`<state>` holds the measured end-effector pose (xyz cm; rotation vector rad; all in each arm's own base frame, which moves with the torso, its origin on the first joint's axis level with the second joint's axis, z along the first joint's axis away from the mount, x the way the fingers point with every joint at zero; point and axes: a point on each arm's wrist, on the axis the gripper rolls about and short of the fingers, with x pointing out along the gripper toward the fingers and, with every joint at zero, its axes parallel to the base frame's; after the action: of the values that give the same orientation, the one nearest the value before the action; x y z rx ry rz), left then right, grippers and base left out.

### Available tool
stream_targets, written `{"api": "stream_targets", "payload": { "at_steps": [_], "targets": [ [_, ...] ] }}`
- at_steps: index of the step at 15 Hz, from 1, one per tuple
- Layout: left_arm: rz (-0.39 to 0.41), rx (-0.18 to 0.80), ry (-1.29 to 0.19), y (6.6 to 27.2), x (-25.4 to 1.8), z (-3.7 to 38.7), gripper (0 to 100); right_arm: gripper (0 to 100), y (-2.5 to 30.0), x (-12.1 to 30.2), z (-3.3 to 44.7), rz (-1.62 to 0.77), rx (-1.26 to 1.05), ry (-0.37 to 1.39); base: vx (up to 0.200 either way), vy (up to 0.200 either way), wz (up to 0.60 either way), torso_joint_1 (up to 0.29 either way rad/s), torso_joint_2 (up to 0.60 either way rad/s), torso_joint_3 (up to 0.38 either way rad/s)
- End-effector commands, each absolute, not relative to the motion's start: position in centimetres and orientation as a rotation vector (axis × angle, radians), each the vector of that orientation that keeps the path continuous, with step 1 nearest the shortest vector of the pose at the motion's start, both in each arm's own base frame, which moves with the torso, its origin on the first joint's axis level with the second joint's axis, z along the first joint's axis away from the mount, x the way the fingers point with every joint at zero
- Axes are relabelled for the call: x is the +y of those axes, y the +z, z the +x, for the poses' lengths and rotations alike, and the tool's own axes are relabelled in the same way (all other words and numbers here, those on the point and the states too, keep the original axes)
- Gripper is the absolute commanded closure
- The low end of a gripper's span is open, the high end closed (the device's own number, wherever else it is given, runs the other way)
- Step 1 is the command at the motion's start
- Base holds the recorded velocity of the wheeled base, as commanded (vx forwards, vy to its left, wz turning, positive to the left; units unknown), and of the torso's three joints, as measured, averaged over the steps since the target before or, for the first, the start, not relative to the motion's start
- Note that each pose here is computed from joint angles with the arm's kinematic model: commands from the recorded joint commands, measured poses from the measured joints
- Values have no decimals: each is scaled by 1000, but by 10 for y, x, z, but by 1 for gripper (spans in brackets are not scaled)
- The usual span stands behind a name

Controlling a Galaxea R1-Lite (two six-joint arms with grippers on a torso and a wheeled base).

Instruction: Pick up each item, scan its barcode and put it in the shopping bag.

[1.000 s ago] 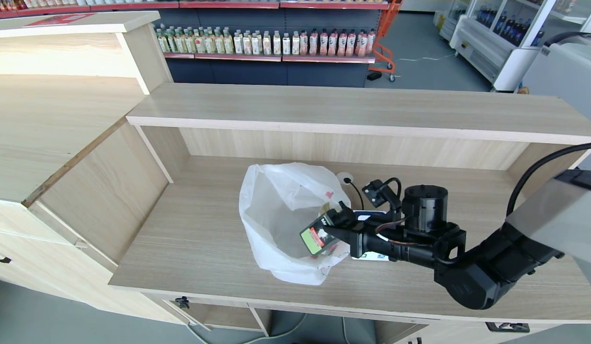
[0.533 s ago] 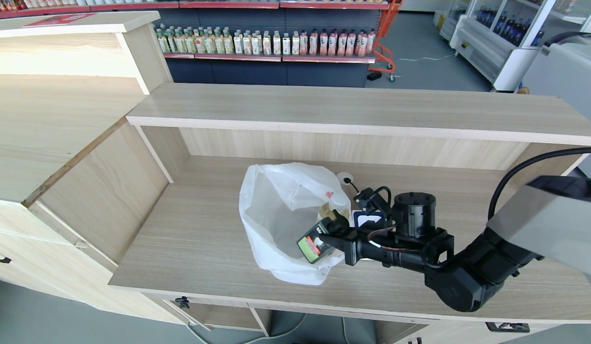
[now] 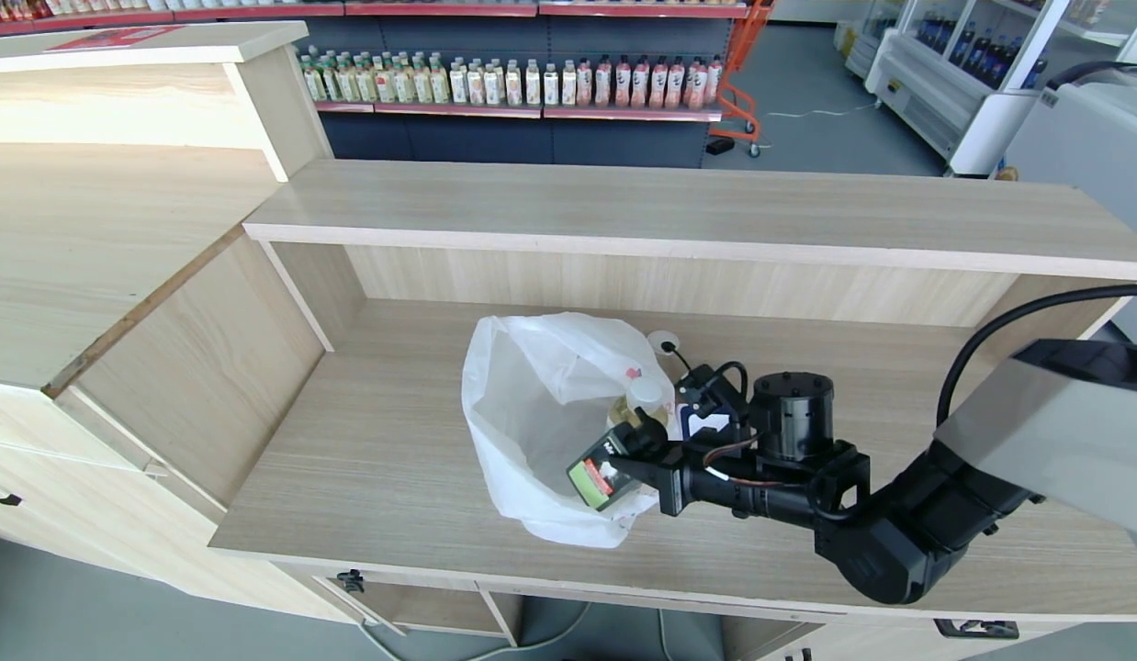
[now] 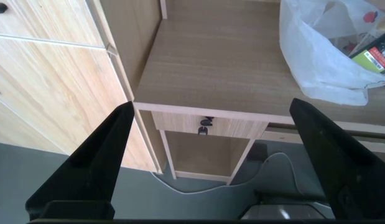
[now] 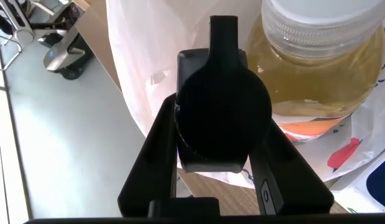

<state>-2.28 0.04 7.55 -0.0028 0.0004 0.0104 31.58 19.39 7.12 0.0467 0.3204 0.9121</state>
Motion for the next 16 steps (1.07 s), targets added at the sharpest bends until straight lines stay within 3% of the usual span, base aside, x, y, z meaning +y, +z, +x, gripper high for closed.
{"api": "stream_targets", "payload": {
  "at_steps": [1,15,16],
  "targets": [
    [-3,0,11,75,0,-23,0,100,71,195,314,36,317,917,0,0,0,0,0,0],
    [-3,0,11,75,0,-23,0,100,48,199,314,-175,281,968,0,0,0,0,0,0],
    [-3,0,11,75,0,-23,0,0,48,199,314,-178,281,968,0,0,0,0,0,0]
  ]
}}
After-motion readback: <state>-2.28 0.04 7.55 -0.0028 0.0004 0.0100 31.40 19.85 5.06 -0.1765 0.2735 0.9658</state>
